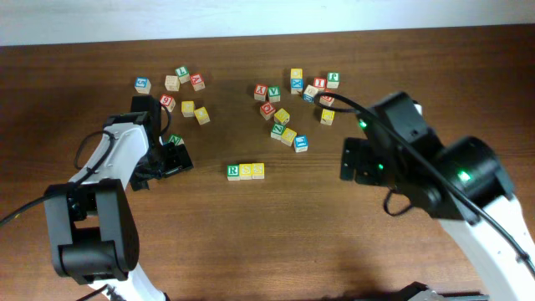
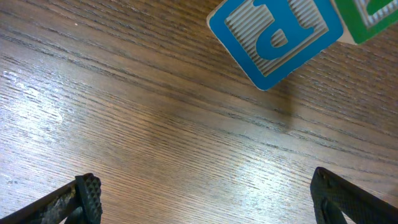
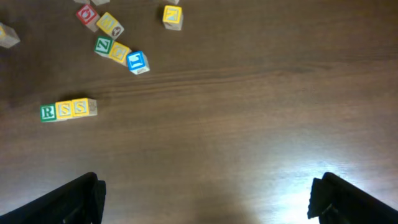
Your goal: Spell out RSS
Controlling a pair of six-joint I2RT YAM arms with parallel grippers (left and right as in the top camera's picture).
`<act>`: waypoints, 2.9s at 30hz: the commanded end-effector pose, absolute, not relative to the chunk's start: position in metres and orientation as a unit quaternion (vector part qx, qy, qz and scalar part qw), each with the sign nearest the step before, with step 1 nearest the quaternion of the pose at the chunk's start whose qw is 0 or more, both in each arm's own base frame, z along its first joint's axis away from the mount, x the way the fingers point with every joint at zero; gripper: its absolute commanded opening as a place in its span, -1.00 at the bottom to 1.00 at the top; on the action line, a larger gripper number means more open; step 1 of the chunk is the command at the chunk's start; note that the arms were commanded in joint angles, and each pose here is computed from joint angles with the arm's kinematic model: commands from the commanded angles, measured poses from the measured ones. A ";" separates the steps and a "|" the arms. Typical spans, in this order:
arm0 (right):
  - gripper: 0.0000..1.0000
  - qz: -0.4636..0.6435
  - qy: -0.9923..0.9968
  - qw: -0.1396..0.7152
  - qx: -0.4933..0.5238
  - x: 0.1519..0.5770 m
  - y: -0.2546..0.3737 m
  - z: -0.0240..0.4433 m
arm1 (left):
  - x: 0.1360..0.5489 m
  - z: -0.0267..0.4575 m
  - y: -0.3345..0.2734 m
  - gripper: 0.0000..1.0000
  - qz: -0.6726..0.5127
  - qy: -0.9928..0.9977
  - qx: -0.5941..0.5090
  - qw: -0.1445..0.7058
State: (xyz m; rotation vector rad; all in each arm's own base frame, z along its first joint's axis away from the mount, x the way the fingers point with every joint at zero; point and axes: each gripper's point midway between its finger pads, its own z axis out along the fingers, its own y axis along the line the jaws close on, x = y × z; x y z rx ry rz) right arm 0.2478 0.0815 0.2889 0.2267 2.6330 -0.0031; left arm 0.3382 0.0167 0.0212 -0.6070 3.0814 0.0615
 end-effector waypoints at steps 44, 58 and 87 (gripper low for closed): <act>-0.92 0.139 0.980 0.127 -0.065 0.370 0.330 0.041 | 0.342 0.021 0.019 0.98 0.025 0.980 -0.199 0.002; -0.92 0.131 0.982 0.110 -0.075 0.360 0.336 0.024 | 0.342 0.021 0.019 0.98 0.025 0.980 -0.199 0.002; -0.92 0.123 0.989 0.075 -0.033 0.380 0.289 0.076 | 0.342 0.021 0.019 0.98 0.025 0.980 -0.199 0.002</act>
